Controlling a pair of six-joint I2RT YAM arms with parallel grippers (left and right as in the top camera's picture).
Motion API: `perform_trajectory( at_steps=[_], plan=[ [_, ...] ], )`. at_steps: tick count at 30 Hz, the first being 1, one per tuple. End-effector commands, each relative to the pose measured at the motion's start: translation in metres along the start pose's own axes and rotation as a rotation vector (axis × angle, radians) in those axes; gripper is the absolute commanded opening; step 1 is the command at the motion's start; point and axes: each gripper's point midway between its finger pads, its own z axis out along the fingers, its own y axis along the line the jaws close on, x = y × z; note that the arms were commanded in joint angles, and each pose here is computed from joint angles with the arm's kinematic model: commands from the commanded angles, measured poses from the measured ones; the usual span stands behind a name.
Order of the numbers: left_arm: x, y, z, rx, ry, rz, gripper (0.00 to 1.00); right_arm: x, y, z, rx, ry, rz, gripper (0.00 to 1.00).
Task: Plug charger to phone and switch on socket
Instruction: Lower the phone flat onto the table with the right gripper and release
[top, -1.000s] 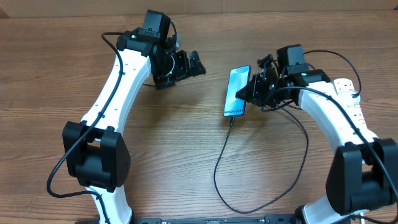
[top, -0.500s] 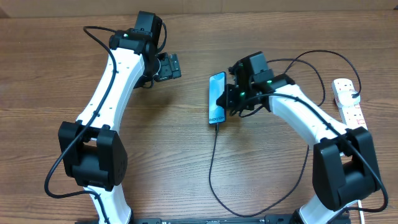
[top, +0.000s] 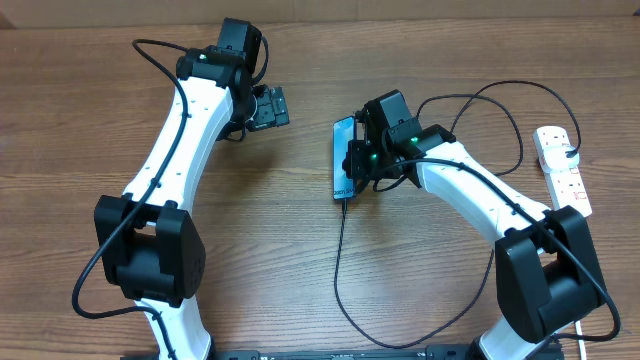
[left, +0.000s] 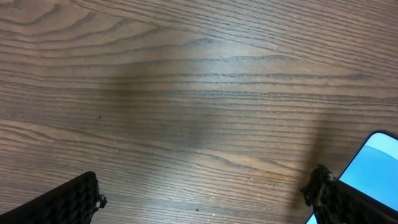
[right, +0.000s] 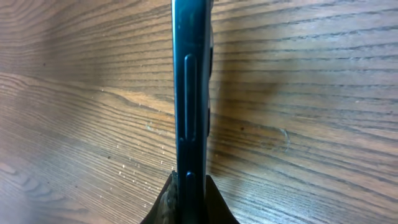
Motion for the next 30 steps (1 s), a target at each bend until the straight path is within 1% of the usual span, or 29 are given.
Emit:
perform_trajectory(
  at_steps=[1,6,9,17,30],
  plan=[
    [-0.004,0.002,-0.006,-0.01,-0.024,0.019,0.99,-0.005,0.003,0.0,0.004,-0.016,-0.001,0.04],
    [-0.004,0.002,-0.006,-0.01,-0.025,0.019,0.99,0.002,0.009,0.009,-0.045,0.027,0.002,0.04],
    [-0.004,0.002,-0.006,-0.01,-0.025,0.019,1.0,0.004,0.007,0.017,-0.038,0.038,0.003,0.04],
    [-0.004,0.001,-0.006,-0.009,-0.024,0.019,1.0,0.002,0.02,0.024,-0.056,0.013,-0.036,0.04],
    [-0.004,0.001,-0.006,-0.009,-0.024,0.019,1.0,0.016,0.01,0.055,-0.026,0.069,-0.006,0.04]
  ],
)
